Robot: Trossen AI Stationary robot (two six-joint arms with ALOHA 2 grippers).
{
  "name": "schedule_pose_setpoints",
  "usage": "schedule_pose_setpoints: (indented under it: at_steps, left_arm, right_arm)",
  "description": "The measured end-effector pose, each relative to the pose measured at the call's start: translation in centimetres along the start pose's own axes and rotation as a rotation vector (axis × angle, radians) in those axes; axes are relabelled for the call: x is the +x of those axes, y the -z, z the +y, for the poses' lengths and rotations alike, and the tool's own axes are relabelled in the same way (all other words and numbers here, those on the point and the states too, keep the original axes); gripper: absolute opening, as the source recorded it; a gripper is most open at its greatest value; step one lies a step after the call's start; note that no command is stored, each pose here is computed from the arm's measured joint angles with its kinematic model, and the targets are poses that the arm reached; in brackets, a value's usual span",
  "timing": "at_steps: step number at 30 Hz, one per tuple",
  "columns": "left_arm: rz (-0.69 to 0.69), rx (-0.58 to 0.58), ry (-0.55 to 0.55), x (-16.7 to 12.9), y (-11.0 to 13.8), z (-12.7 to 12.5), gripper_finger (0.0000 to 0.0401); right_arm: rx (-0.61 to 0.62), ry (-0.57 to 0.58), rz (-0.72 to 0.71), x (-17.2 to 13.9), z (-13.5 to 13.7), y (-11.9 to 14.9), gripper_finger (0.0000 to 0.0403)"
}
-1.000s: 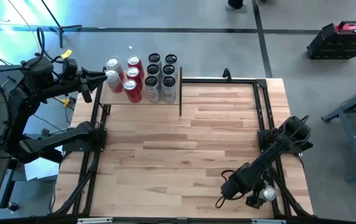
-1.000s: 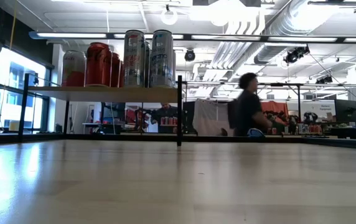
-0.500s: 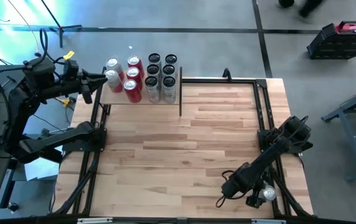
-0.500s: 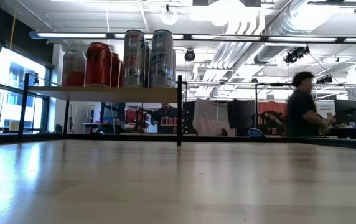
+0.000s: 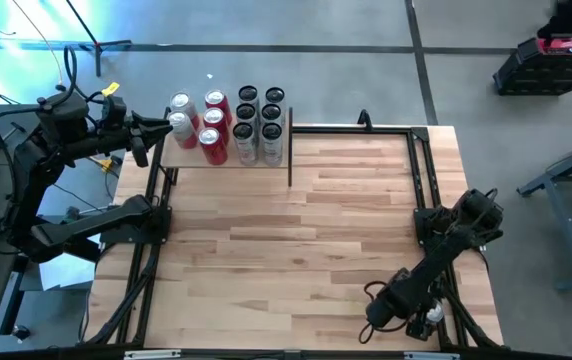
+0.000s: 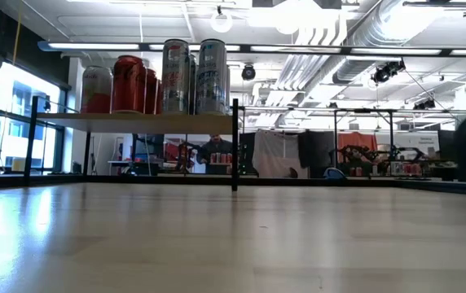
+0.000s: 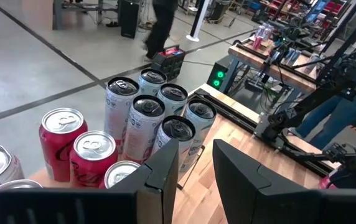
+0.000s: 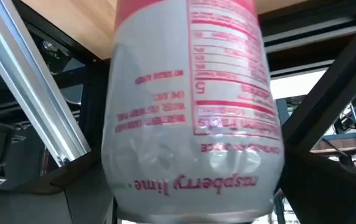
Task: Place canned beverage on shelf
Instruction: Put the pink soda can on the shelf aligned with the other pink soda cans
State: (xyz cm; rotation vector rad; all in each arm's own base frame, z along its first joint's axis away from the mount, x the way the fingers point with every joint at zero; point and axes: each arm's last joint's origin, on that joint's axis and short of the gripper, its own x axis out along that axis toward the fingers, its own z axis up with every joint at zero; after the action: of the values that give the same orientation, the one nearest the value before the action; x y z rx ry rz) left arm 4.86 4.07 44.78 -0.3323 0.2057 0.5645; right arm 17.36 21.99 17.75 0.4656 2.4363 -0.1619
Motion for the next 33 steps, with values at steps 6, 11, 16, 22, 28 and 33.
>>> schedule_pose_setpoints:
  at_steps: [6,11,16,22,28,33]
  left_arm:
    - [0.000,0.000,0.000,0.0,0.0,0.0,0.0090]
    - [0.000,0.000,0.000,0.0,0.0,0.0,0.0090]
    - [0.000,-0.005,0.000,0.0,0.0,0.0,0.0090]
    - [-0.005,-0.005,0.001,-0.2,0.0,0.0,0.0090]
    - [-0.021,0.006,0.004,-0.7,0.2,-0.2,0.0090]
    - [-0.043,0.016,0.008,-1.5,0.4,-0.4,0.0090]
  right_arm:
    - [-0.019,-0.012,-0.010,0.0,0.2,-0.1,0.0380]
    - [-0.027,-0.017,-0.014,0.0,0.2,-0.1,0.0380]
    - [-0.033,-0.021,-0.017,0.0,0.3,-0.2,0.0371]
    - [-0.012,-0.033,-0.015,-0.3,0.2,-0.4,0.0321]
    - [0.030,-0.089,0.002,-1.5,-0.3,-1.3,0.0280]
    - [0.076,-0.134,-0.031,-4.3,-0.9,-2.0,0.0285]
